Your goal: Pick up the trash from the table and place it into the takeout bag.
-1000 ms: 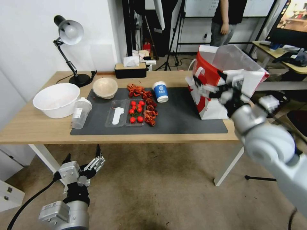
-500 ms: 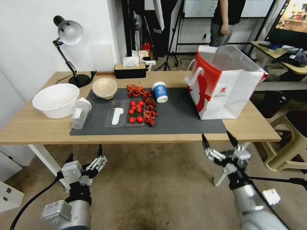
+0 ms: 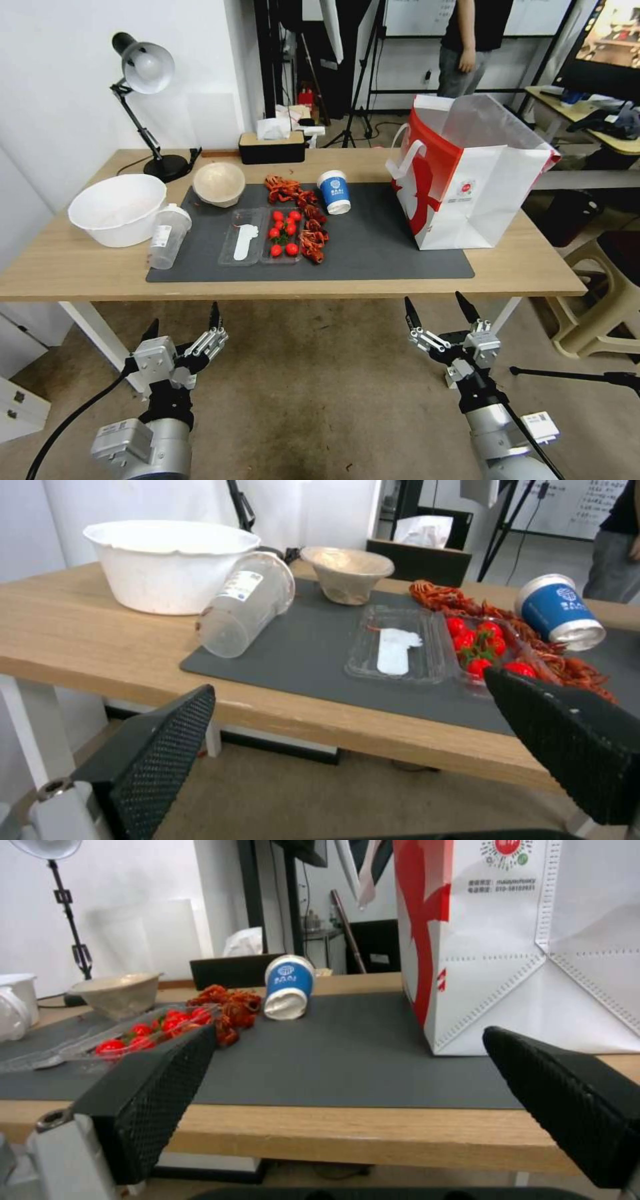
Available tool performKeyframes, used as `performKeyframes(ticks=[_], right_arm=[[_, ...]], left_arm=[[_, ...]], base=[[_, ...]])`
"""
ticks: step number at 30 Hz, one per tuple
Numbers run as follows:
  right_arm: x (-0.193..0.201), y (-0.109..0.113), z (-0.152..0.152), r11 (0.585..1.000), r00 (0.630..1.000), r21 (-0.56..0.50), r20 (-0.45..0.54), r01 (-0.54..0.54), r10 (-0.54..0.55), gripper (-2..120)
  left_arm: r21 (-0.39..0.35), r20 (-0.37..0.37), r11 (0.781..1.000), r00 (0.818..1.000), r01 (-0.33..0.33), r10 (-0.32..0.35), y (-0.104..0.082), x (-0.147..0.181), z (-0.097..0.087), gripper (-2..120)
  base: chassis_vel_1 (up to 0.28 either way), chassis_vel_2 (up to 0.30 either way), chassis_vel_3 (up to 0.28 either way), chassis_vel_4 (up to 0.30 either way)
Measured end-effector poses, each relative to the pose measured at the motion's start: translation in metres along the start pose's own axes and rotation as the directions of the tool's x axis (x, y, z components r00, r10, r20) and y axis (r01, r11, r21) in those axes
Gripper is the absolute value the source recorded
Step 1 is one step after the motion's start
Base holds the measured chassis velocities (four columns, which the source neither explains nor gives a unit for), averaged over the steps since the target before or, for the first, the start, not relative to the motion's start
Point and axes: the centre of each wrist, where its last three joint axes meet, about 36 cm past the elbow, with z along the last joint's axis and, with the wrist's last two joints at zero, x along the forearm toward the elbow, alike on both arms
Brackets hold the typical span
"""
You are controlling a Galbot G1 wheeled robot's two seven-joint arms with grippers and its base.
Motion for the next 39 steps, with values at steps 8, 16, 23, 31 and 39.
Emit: performKeyframes(ticks=[8,16,23,31,39], right_arm=[[-0.010,0.001,0.001,1.000,1.000,-0.001,-0.010,0.006,-0.006,100],[-0.065,0.010,-0.004,0.996,0.997,-0.033,-0.005,0.077,-0.078,100],[-0.149,0.003,-0.036,0.989,0.989,-0.019,-0.029,0.148,-0.148,100],[-0.230,0.009,-0.057,0.984,0.979,0.013,-0.103,0.178,-0.176,100],[-0.335,0.046,-0.070,0.991,0.976,0.081,-0.200,0.102,-0.084,100]], left_arm=[[0.002,0.002,1.000,1.000,-0.002,0.002,0.000,-0.001,0.002,100],[0.001,0.007,1.000,1.000,-0.002,0.002,0.001,-0.002,0.003,100],[-0.004,0.011,1.000,1.000,0.008,-0.008,0.004,-0.002,0.001,100],[-0.003,0.009,1.000,1.000,0.019,-0.019,0.005,-0.004,0.003,100],[-0.011,0.008,0.999,1.000,0.030,-0.030,0.007,-0.010,0.009,100]], base=[[0.000,0.000,0.000,0.000],[0.000,0.000,0.000,0.000],[0.000,0.000,0.000,0.000],[0.000,0.000,0.000,0.000],[0.000,0.000,0.000,0.000]])
